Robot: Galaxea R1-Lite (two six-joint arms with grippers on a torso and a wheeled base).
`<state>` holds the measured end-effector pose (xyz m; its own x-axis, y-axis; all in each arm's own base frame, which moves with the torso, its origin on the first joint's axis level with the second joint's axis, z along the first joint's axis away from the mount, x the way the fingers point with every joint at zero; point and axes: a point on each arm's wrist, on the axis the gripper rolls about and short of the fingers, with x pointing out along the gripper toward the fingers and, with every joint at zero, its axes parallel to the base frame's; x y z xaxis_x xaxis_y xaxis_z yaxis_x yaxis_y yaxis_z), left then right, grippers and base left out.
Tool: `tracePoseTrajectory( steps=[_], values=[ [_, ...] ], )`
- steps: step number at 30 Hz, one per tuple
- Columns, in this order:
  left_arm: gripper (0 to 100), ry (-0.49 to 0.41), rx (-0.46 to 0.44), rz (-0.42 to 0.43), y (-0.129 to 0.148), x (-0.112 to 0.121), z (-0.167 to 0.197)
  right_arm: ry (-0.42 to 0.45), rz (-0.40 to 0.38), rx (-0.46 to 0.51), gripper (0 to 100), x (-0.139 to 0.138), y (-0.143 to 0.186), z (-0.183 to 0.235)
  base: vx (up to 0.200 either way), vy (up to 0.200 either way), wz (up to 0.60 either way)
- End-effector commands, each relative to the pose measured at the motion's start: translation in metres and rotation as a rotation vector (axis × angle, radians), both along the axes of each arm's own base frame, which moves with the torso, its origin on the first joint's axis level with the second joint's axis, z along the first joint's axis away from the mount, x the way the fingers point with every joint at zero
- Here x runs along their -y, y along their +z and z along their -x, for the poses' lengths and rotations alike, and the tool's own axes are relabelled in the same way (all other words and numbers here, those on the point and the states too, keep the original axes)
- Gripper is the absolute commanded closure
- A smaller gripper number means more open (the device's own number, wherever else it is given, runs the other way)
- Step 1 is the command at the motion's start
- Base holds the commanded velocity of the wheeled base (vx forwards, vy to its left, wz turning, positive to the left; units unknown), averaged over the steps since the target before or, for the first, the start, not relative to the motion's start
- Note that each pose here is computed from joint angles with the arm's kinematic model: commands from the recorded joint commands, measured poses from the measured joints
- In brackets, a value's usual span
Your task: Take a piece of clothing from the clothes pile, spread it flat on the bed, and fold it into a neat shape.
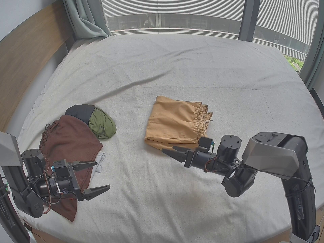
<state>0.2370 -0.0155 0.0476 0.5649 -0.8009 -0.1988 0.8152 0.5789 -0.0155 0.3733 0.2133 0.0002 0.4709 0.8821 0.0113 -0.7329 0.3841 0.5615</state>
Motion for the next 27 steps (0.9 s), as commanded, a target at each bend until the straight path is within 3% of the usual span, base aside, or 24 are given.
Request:
tracePoseTrajectory(
  steps=[1, 12, 20, 27],
  values=[
    [0, 0.0, 0.0, 0.0, 0.0, 0.0, 0.0, -0.01, -0.06, 0.082, 0, 0.001, 0.037, -0.006, 0.0, 0.0, 0.0],
    [0, 0.001, 0.003, 0.0, 0.0, 0.0, -0.001, -0.08, -0.097, 0.133, 0, 0.019, 0.043, -0.034, 0.0, 0.0, 0.0],
    [0, 0.001, 0.0, 0.0, -0.001, 0.0, -0.001, -0.151, -0.087, 0.128, 0, 0.043, 0.019, -0.059, 0.0, 0.0, 0.0],
    [0, 0.001, -0.002, 0.0, -0.001, 0.0, -0.001, -0.167, -0.068, 0.095, 0, 0.048, -0.001, -0.062, 0.0, 0.0, 0.0]
  ],
)
